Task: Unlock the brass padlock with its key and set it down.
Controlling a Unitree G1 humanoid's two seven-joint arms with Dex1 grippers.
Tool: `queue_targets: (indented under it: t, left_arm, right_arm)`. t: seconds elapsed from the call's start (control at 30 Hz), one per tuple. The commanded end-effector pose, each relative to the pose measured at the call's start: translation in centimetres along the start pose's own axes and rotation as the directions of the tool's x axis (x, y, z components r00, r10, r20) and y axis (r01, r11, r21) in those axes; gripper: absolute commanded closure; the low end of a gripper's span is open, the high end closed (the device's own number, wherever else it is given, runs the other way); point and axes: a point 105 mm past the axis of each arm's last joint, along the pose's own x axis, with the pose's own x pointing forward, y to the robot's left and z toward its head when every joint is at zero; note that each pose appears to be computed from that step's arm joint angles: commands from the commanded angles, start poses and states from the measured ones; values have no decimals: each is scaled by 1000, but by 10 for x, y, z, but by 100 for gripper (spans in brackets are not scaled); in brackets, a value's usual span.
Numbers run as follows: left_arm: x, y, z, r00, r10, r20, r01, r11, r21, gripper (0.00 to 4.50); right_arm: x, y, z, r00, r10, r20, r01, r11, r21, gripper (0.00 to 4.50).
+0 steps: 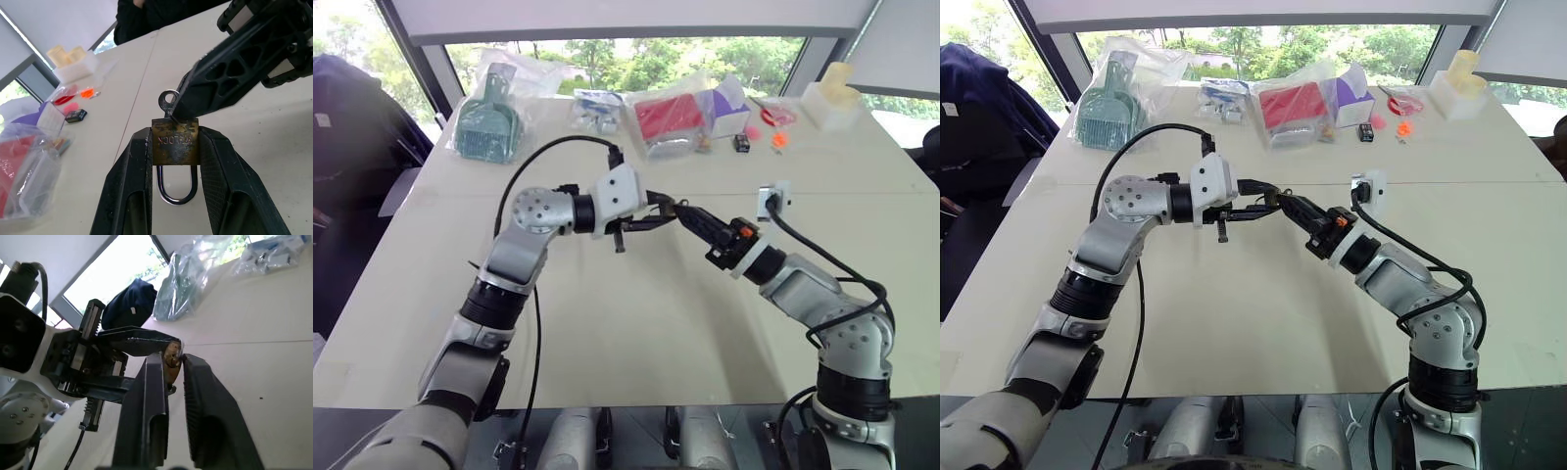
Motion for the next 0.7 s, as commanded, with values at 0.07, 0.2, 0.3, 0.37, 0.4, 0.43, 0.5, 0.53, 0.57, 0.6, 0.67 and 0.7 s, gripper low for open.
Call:
queue_targets:
  t: [0.07, 0.2, 0.3, 0.37, 0.4, 0.43, 0.5, 0.53, 0.57, 0.6, 0.67, 0.7]
  left_arm:
    - [1, 0, 14, 999, -6, 47, 4, 999, 36, 375]
    - [1, 0, 13, 999, -3, 47, 1, 999, 36, 375]
    - [0, 0, 14, 999, -3, 48, 1, 999, 41, 375]
    - [0, -1, 15, 999, -2, 50, -1, 999, 49, 375]
    - [0, -1, 15, 999, 0, 52, -3, 999, 54, 375]
    - [0, -1, 16, 998, 3, 56, -6, 998, 66, 375]
    - [0, 0, 19, 998, 13, 63, -19, 995, 100, 375]
    - [0, 0, 21, 998, 18, 68, -26, 991, 128, 375]
    - [1, 0, 23, 997, 23, 75, -35, 986, 161, 375]
    - [2, -1, 25, 996, 28, 82, -43, 981, 189, 375]
    - [3, -3, 27, 995, 37, 96, -59, 968, 243, 375]
    - [3, -5, 28, 994, 40, 102, -67, 961, 269, 375]
  right_arm:
    - [0, 12, 10, 998, 38, 59, -38, 999, 6, 446]
    - [1, 10, 7, 998, 25, 62, -27, 999, 22, 446]
    - [2, 10, 7, 997, 22, 69, -24, 999, 36, 446]
    - [2, 9, 7, 997, 20, 75, -24, 999, 46, 446]
    - [2, 9, 8, 997, 17, 81, -21, 998, 52, 446]
    - [3, 8, 8, 996, 14, 90, -20, 998, 64, 446]
    - [3, 6, 10, 994, 9, 107, -18, 996, 87, 446]
    - [3, 5, 11, 993, 3, 121, -16, 994, 105, 446]
    - [4, 4, 12, 991, -4, 136, -13, 992, 127, 446]
    - [5, 3, 13, 989, -13, 149, -9, 989, 148, 446]
    - [6, 0, 15, 983, -39, 178, 3, 980, 199, 446]
    - [7, -1, 16, 980, -52, 190, 9, 975, 221, 446]
